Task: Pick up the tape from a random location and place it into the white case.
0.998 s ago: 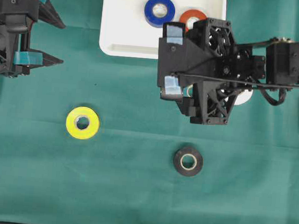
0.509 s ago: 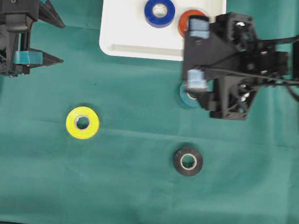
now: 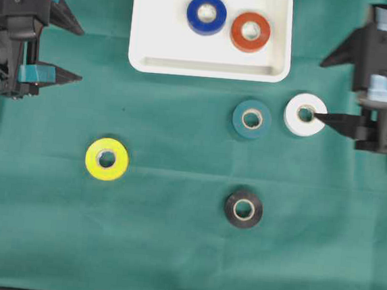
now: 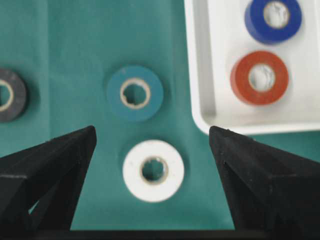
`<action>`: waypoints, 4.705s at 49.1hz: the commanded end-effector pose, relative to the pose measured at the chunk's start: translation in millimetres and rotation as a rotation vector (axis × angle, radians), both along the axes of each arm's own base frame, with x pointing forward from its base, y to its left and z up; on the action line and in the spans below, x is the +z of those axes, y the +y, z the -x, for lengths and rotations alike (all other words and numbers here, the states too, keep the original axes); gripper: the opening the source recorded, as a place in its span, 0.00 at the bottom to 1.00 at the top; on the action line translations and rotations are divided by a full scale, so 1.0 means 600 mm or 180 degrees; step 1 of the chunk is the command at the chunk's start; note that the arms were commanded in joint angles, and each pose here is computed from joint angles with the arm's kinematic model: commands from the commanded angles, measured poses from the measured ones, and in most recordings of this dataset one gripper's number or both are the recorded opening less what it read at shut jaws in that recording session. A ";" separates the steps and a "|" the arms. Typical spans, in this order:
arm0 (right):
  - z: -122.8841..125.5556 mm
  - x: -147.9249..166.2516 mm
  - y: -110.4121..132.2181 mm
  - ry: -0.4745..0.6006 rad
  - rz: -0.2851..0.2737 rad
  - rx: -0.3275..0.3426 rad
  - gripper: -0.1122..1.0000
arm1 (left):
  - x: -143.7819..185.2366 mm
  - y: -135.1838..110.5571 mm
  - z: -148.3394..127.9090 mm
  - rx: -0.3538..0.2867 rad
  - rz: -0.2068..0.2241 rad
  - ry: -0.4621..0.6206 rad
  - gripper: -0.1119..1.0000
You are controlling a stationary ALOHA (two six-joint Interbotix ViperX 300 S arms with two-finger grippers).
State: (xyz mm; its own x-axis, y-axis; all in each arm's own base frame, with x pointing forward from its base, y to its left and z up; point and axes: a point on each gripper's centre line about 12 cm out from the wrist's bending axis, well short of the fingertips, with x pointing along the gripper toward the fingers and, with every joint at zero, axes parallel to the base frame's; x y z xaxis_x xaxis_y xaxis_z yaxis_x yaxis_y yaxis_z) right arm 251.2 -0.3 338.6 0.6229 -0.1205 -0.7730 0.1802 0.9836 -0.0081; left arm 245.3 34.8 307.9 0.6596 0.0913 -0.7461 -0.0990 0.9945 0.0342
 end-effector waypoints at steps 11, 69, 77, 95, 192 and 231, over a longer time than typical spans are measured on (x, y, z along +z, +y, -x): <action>0.038 -0.005 -0.002 -0.0174 -0.0019 -0.0001 0.91 | 0.016 0.002 -0.003 0.0013 -0.0011 -0.0102 0.98; 0.040 -0.008 -0.002 -0.0230 -0.0019 0.0019 0.91 | 0.016 -0.096 -0.007 -0.0728 0.0019 -0.0152 0.98; 0.039 -0.008 -0.002 -0.0230 -0.0019 0.0019 0.91 | 0.018 -0.112 -0.009 -0.0849 0.0016 -0.0216 0.98; 0.039 -0.009 -0.002 -0.0230 -0.0019 0.0020 0.91 | 0.015 -0.113 -0.019 -0.0849 0.0016 -0.0206 0.98; 0.033 -0.009 -0.006 -0.0241 0.0116 0.0056 0.91 | 0.091 -0.222 -0.401 -0.1278 -0.0174 -0.0193 0.98; 0.033 -0.009 -0.006 -0.0243 0.0111 0.0045 0.91 | 0.063 -0.220 -0.414 -0.1257 -0.0175 -0.0084 0.98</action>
